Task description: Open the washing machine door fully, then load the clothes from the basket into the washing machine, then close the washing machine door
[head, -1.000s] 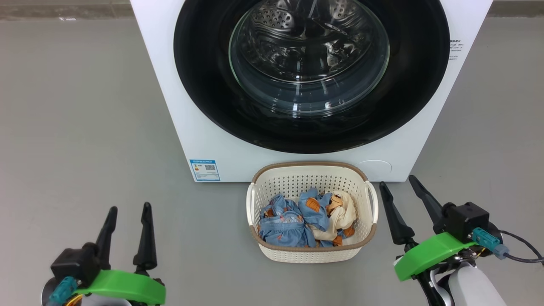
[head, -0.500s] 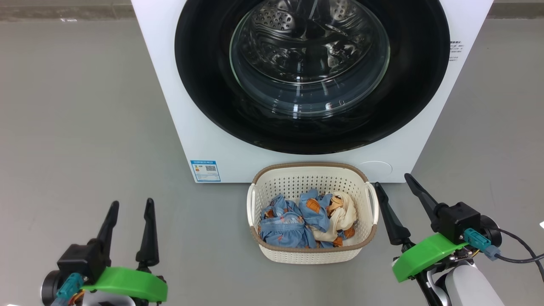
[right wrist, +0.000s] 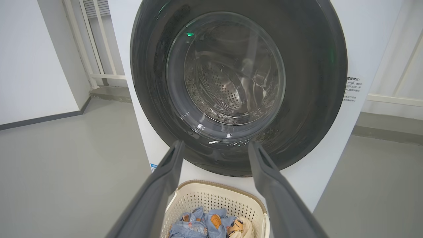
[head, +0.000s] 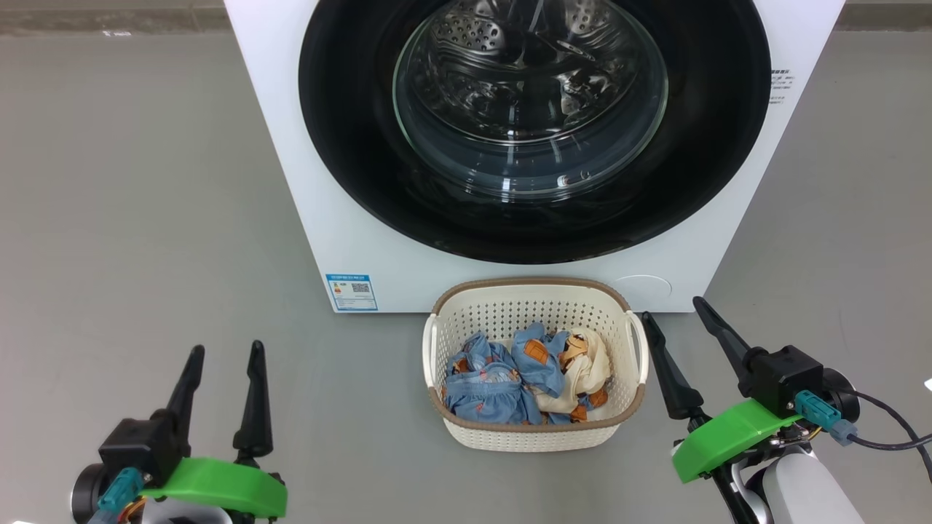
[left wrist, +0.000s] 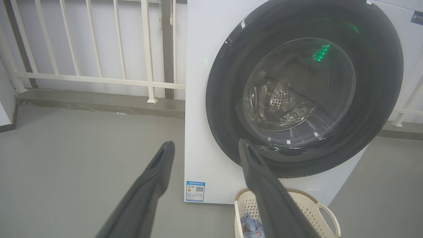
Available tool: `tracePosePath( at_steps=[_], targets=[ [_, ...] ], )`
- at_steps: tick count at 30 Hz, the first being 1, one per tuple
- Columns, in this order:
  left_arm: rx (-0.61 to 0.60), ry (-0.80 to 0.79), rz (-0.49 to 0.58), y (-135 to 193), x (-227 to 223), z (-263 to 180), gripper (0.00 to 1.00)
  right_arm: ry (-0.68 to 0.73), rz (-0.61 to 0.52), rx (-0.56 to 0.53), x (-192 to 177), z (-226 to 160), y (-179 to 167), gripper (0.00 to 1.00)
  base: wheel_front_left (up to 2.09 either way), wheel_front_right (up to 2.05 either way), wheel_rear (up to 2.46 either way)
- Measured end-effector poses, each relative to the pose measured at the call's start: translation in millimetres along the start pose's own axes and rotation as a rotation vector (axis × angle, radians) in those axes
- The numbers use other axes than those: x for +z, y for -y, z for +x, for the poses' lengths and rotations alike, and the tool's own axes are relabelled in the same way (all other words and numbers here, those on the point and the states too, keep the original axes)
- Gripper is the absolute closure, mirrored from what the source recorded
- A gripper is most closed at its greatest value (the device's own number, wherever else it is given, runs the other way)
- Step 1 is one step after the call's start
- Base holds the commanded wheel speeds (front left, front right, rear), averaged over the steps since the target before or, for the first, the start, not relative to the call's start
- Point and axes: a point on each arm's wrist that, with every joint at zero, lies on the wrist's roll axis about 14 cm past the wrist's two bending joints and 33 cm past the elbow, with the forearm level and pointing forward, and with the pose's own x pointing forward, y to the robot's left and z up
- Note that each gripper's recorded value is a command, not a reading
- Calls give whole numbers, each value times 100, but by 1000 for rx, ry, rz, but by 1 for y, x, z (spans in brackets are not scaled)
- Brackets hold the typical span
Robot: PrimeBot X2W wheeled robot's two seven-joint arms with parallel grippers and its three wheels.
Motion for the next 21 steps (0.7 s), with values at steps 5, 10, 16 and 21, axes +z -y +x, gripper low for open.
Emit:
tracePosePath(
  at_steps=[5,10,16,21],
  targets=[
    [0,-3,-4,0,-1,0,0,3,-1,-1,1,0,0,0,0,0,0],
    [1,-5,-7,0,-2,0,0,2,-1,-1,1,0,0,0,0,0,0],
    [7,-6,-5,-2,-3,0,0,-1,-3,-1,-1,0,1,0,4,4,-8],
    [10,-7,-3,-3,-3,0,0,-2,-2,0,-1,1,0,0,47,47,-95]
  ],
)
